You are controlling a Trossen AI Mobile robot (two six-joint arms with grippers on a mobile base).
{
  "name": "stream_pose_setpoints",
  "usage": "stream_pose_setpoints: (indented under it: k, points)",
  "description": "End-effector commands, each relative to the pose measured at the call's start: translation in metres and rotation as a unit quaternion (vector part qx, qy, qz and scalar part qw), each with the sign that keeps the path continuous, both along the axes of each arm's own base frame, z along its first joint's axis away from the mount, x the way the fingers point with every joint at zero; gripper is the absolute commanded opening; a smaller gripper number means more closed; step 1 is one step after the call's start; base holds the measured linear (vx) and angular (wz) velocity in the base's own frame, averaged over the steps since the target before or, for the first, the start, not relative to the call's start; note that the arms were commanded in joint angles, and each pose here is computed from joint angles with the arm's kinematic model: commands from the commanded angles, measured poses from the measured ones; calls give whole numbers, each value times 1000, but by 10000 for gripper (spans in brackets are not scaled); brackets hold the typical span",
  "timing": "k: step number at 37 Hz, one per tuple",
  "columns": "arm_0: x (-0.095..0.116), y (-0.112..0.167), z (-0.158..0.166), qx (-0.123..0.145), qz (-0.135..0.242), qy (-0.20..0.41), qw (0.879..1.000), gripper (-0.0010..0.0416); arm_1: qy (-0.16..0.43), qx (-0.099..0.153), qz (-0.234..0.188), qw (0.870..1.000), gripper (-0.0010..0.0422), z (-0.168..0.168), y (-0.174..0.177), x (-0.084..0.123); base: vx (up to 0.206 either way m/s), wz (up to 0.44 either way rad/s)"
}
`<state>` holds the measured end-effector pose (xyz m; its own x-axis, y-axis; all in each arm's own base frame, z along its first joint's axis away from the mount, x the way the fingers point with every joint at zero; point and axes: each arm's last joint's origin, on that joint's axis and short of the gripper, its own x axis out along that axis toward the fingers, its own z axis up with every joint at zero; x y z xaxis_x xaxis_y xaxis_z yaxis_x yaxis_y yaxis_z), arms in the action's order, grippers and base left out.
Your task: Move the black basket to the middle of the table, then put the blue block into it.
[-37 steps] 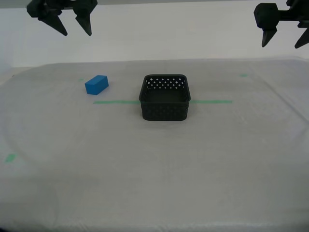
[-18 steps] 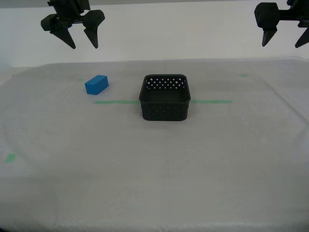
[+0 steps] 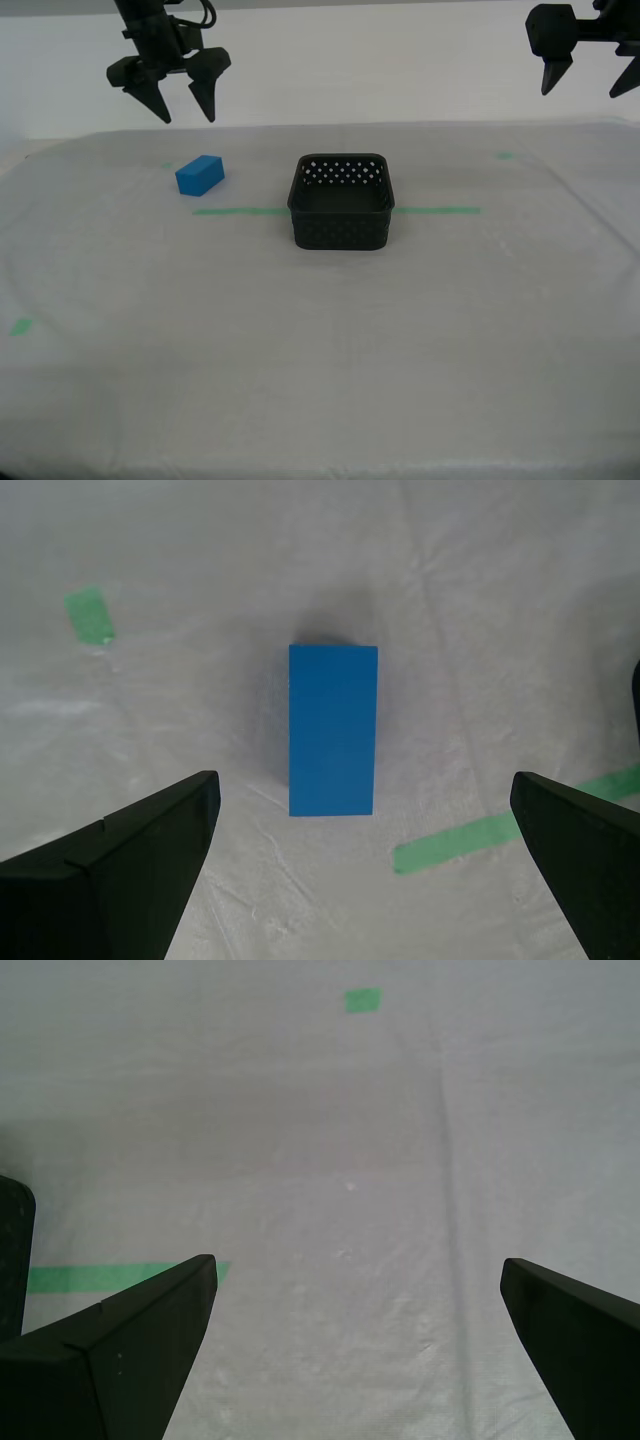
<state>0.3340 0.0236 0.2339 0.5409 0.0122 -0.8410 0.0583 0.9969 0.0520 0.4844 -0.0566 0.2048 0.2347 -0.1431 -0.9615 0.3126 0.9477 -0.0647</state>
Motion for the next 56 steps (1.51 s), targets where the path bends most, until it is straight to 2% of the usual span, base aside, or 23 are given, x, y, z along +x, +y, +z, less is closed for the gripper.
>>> stream_pose_setpoints:
  k: [1, 23, 35, 56]
  points:
    - [0, 0, 1, 0, 0, -2, 1000, 398, 4, -2, -4, 1000, 401, -7, 0, 0, 0, 0]
    - [0, 0, 1, 0, 0, -3, 1000, 398, 0, -3, -5, 1000, 401, -44, -1, -1, 0, 0]
    - [0, 0, 1, 0, 0, -3, 1000, 398, -8, -13, -2, 1000, 401, -64, -1, -3, 0, 0]
    - [0, 0, 1, 0, 0, -4, 1000, 399, -52, -26, 15, 998, 401, -92, -3, -3, 0, 0]
